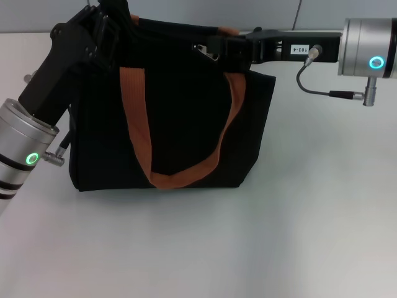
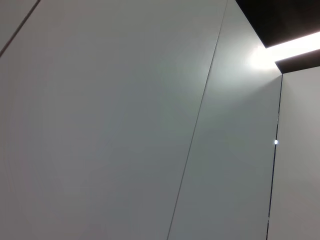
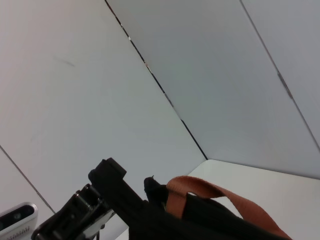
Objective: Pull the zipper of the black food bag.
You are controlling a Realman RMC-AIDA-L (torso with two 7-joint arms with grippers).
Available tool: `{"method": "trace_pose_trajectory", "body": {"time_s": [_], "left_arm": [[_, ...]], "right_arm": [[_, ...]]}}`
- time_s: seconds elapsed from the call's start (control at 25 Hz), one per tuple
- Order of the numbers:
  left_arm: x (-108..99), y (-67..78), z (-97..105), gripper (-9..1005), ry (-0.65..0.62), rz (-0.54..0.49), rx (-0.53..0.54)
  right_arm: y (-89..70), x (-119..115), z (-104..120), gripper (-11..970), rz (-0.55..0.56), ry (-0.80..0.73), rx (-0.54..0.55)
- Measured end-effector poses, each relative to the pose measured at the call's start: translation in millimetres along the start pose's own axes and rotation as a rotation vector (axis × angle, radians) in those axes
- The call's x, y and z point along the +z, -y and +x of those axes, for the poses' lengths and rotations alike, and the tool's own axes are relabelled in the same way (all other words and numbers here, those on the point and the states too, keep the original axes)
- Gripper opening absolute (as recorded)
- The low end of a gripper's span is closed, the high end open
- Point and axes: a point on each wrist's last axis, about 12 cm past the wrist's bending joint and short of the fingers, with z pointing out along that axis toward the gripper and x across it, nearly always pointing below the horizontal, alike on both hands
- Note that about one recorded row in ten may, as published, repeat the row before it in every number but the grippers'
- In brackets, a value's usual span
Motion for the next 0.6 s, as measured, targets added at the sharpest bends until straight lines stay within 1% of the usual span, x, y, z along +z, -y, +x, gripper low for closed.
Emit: {"method": "trace_pose_trajectory", "body": {"time_s": [0.28,0.6], "left_arm": [[-0.8,0.8,0.3,69,0.002,0.0,-0.004],[-8.3,1.1,0.9,70,-0.001,-0.019,-0.006]], "right_arm": [[0.3,0.2,1.9,8,0.003,-0.012,-0.005],[2.5,-0.1,2.0,11,0.021,-0.022,-0.009]]}}
